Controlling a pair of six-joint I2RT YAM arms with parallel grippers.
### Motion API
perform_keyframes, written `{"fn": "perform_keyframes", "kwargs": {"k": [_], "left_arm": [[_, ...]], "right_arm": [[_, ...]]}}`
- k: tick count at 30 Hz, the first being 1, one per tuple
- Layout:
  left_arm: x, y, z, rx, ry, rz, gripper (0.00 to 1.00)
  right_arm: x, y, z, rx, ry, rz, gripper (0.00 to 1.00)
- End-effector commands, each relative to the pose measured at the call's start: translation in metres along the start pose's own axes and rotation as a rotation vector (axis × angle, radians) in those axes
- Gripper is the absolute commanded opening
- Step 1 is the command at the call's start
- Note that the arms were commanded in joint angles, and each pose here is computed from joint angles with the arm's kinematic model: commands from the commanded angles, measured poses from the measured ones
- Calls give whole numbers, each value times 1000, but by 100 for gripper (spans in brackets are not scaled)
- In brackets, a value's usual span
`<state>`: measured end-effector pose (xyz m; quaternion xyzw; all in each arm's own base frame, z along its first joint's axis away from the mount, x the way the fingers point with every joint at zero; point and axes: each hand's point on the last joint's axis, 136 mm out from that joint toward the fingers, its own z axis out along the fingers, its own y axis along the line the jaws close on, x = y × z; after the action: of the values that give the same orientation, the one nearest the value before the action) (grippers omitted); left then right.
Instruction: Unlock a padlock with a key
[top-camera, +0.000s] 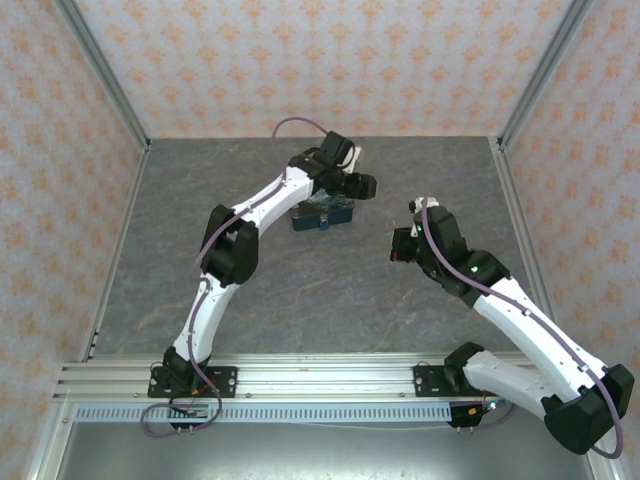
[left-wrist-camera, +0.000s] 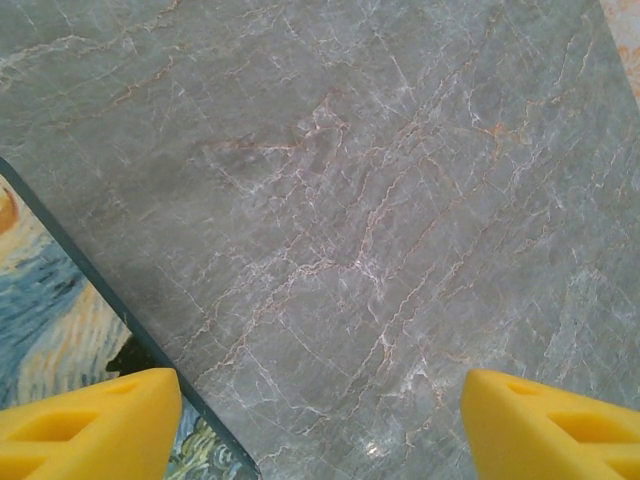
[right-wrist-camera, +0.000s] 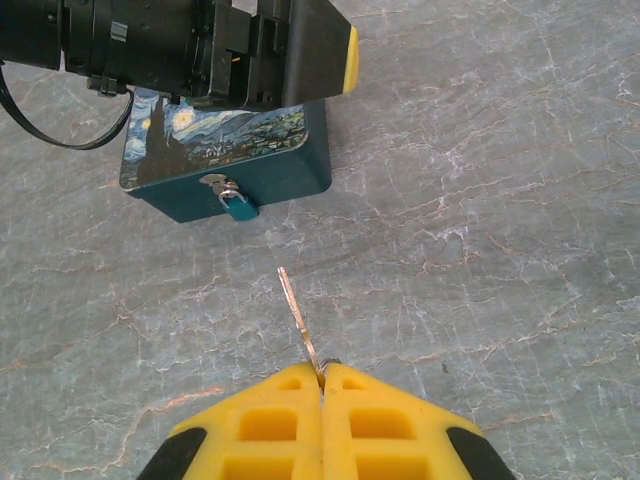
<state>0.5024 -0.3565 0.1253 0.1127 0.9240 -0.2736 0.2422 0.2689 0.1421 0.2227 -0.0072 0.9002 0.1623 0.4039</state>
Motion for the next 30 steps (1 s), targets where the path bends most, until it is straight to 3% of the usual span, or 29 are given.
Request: {"fn": "perform_keyframes", "kwargs": {"k": [1, 11, 30], "left_arm": [[12, -2, 2, -1, 39, 13, 73], [45, 1, -2, 0, 47, -6, 71], [125, -42, -28, 50, 26, -12, 71]], "right_arm": [[4, -10, -3, 49, 0, 5, 0], [0, -19, -6, 93, -9, 10, 0], [12, -38, 10, 57, 79, 115, 0]]}}
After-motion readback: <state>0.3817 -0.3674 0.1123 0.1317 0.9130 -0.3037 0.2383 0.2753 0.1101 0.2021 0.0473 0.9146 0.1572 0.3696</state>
